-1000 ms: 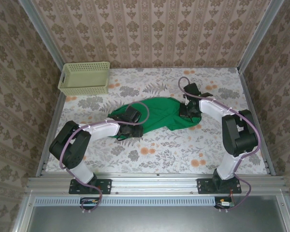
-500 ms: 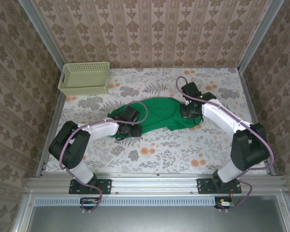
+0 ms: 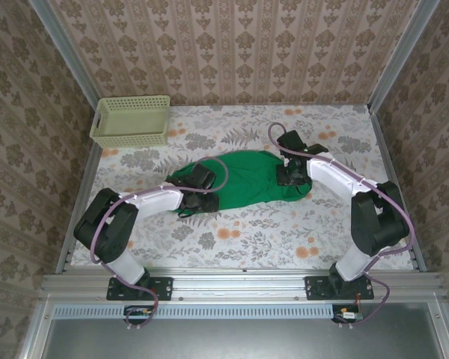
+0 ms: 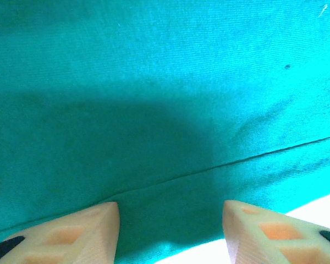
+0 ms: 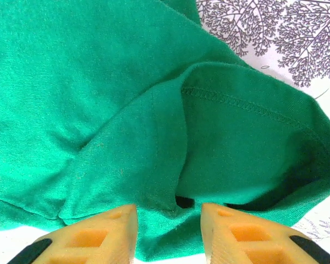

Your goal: Fold the inside-out t-shirt

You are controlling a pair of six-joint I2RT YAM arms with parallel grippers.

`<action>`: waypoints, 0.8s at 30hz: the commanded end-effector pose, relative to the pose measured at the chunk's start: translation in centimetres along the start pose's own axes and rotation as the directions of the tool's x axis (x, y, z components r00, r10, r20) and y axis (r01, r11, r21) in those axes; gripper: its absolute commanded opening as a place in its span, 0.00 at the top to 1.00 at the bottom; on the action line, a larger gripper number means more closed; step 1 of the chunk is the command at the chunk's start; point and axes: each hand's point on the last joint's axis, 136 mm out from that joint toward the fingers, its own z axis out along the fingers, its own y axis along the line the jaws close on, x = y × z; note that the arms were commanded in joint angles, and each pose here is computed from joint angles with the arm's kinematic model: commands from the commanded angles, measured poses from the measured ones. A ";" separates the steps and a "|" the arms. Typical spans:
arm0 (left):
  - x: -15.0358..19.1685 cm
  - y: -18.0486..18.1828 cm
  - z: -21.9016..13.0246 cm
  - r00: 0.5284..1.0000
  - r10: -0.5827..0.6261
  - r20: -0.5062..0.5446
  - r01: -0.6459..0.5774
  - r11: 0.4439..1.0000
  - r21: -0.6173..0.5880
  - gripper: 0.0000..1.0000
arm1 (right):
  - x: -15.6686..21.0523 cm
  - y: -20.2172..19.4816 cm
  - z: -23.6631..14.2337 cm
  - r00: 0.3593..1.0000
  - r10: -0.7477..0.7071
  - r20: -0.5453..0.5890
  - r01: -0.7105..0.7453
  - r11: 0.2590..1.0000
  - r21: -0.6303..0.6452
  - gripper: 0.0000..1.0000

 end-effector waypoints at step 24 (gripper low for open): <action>0.4 5.0 -5.3 0.992 -0.070 0.107 0.078 0.994 -0.073 0.41 | -0.8 -0.1 -5.8 0.991 -0.077 0.109 0.073 0.997 0.037 1.00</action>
